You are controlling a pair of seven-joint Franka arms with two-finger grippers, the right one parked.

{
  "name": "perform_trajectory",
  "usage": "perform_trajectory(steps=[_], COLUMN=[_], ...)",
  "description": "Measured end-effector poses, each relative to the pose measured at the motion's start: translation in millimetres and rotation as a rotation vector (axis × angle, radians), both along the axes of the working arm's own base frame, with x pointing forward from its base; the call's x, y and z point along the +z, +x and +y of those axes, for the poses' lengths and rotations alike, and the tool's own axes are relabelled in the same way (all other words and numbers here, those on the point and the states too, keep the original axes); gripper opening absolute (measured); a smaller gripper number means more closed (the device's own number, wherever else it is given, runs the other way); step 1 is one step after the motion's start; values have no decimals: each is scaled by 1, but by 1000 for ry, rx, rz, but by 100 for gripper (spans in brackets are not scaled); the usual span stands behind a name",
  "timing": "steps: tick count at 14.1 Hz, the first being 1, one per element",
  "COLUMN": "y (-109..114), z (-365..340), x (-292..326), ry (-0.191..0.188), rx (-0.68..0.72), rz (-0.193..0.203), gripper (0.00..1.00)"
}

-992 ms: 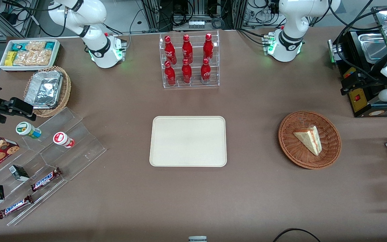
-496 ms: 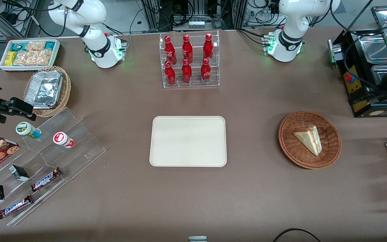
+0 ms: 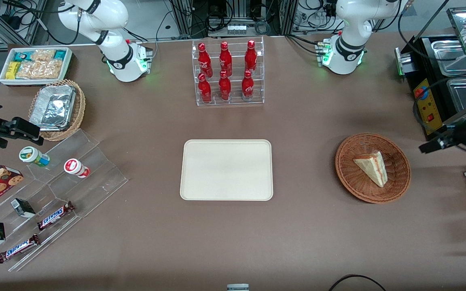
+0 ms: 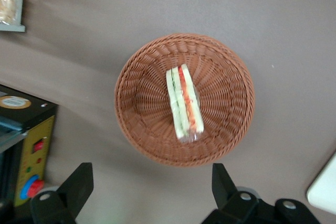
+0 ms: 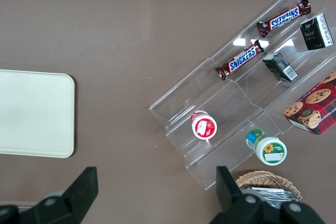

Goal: Place sandwich from basket to tray
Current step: 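Lower the left gripper over the sandwich in the wicker basket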

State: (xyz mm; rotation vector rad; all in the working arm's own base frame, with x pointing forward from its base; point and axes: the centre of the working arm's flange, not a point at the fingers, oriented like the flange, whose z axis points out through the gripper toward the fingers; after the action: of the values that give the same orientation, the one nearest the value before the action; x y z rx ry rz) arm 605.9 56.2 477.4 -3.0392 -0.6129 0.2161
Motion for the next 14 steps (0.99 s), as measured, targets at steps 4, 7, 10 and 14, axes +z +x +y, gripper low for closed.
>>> perform_trajectory(steps=[4,7,10,14], y=[-1,-13,-25,-41], z=[-5,-19,-34,-32], x=[-76,-116,-147,-195], ry=[20,34,54,60], rx=[128,247,291,289], rz=[-50,-59,-18,-75], gripper=[100,100,100,100])
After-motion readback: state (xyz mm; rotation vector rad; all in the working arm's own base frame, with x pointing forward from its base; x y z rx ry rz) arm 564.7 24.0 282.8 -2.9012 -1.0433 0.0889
